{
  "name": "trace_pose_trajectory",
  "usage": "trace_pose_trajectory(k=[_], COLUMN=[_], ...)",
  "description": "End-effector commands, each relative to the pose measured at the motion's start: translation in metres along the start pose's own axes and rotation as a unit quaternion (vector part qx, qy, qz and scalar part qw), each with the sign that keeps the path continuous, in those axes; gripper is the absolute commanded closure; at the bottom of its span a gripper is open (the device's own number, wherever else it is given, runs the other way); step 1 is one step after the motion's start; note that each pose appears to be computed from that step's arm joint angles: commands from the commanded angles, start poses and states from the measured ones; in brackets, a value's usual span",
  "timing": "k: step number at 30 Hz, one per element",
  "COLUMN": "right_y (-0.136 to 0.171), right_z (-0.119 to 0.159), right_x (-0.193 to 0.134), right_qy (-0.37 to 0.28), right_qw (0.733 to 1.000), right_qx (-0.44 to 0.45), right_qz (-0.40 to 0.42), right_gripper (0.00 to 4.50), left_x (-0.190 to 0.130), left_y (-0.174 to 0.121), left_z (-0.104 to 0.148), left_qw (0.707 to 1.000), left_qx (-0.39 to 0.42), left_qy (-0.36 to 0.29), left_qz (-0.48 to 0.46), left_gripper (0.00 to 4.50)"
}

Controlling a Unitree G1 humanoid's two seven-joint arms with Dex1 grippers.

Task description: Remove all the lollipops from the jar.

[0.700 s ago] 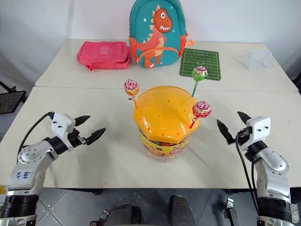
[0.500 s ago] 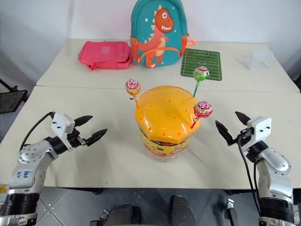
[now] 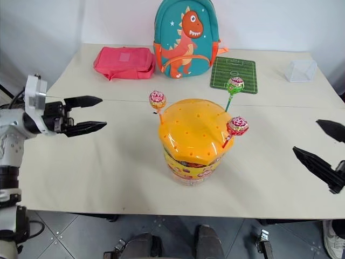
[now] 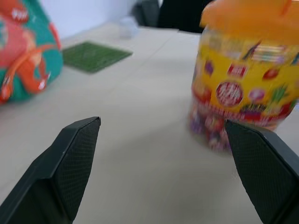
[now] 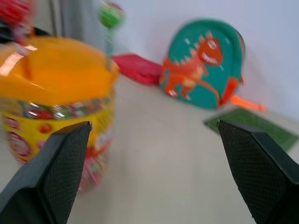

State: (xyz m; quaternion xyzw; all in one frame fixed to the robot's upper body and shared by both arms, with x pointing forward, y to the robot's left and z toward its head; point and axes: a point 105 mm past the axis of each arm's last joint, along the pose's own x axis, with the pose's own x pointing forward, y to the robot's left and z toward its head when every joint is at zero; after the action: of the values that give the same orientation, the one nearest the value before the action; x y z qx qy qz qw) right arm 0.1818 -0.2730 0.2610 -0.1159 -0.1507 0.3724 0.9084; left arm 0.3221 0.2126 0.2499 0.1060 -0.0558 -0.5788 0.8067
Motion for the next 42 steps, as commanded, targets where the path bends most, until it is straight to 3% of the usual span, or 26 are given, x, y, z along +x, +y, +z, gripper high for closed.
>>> trace_pose_trajectory(k=[1, 4, 8, 15, 18, 31, 36, 42], right_y=[0.024, 0.049, 0.074, 0.078, 0.077, 0.086, 0.083, 0.074], right_z=[0.019, 0.019, 0.021, 0.013, 0.013, 0.012, 0.014, 0.017], right_x=[0.002, 0.003, 0.019, 0.018, 0.017, 0.014, 0.019, 0.031], right_qy=[-0.029, -0.021, -0.040, -0.024, -0.021, -0.024, -0.040, -0.071], right_qw=[0.999, 0.997, 0.994, 0.997, 0.998, 0.999, 0.998, 0.995], right_qx=[-0.028, -0.016, 0.012, 0.022, 0.019, 0.028, 0.041, 0.043], right_qz=[0.031, 0.067, 0.099, 0.074, 0.064, 0.038, 0.032, 0.046], right_gripper=[0.02, 0.02, 0.02, 0.02, 0.00, 0.00, 0.00, 0.00], left_x=[0.015, 0.039, 0.078, 0.113, 0.125, 0.133, 0.116, 0.102], left_y=[-0.013, -0.037, -0.051, -0.056, -0.059, -0.066, -0.062, -0.007], left_z=[0.014, 0.035, 0.070, 0.074, 0.066, 0.070, 0.101, 0.107], left_qw=[0.997, 0.982, 0.961, 0.953, 0.950, 0.934, 0.912, 0.946], left_qx=[0.012, 0.009, 0.033, 0.018, 0.024, 0.021, -0.096, -0.153], left_qy=[-0.022, -0.048, -0.124, -0.145, -0.130, -0.138, -0.197, -0.237], left_qz=[-0.070, -0.182, -0.244, -0.266, -0.282, -0.328, -0.348, -0.162], left_gripper=[0.00, 0.00, 0.00, 0.00, 0.60, 4.44, 4.48, 4.48])
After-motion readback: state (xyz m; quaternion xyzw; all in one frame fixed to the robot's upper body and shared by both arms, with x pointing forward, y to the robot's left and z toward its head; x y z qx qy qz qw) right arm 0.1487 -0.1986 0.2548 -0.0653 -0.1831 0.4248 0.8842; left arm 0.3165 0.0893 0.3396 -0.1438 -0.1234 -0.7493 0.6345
